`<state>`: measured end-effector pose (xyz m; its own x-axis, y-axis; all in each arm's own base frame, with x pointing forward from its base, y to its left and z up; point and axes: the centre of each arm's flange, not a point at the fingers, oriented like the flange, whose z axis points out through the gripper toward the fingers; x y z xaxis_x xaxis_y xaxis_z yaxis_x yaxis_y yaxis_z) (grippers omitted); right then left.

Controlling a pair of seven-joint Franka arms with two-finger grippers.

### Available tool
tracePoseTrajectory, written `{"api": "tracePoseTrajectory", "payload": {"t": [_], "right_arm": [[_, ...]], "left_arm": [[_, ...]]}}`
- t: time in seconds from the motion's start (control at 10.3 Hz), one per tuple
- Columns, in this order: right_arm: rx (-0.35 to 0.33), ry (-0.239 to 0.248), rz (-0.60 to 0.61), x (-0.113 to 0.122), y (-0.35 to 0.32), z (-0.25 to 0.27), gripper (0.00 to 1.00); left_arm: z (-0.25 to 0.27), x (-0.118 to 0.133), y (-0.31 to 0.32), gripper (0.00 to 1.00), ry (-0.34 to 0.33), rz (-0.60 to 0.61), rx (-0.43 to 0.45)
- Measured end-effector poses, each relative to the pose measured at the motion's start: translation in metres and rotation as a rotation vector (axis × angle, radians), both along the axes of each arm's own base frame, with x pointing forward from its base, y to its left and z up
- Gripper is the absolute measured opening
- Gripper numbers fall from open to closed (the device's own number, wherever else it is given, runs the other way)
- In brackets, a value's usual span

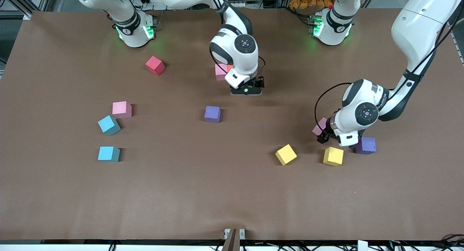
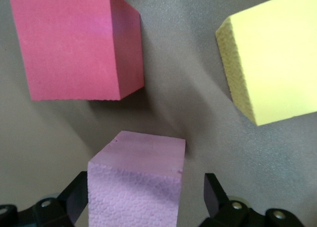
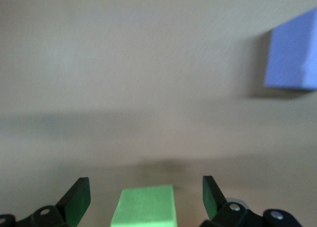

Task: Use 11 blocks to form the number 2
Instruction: 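Lift the pink cube with the left gripper while the right gripper grasps the purple cube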

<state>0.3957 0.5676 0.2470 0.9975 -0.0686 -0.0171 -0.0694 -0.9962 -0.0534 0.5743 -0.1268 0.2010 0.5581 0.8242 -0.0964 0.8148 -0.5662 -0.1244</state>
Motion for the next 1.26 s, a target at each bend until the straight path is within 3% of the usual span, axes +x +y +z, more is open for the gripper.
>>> {"api": "tracePoseTrajectory", "payload": {"t": [0.29, 0.49, 0.58, 0.68, 1.26], "right_arm": [[-0.101, 0.006, 0.045, 0.052, -0.052, -0.004, 1.00], [-0.144, 0.011, 0.085, 0.078, -0.082, 0.000, 1.00], [-0.154, 0.011, 0.098, 0.085, -0.091, 0.001, 1.00], [-0.159, 0.013, 0.110, 0.088, -0.097, 0.000, 1.00], [-0.137, -0.016, 0.152, 0.099, -0.126, -0.025, 1.00]], "left_arm": [[-0.004, 0.000, -0.001, 0.96, 0.002, -0.020, -0.004], [-0.004, 0.000, 0.000, 0.79, 0.000, -0.097, -0.016], [-0.004, 0.001, 0.000, 0.78, -0.002, -0.122, -0.021], [-0.002, 0.002, 0.000, 0.62, -0.005, -0.134, -0.023], [0.025, -0.003, -0.056, 0.58, -0.035, -0.223, -0.067]]}}
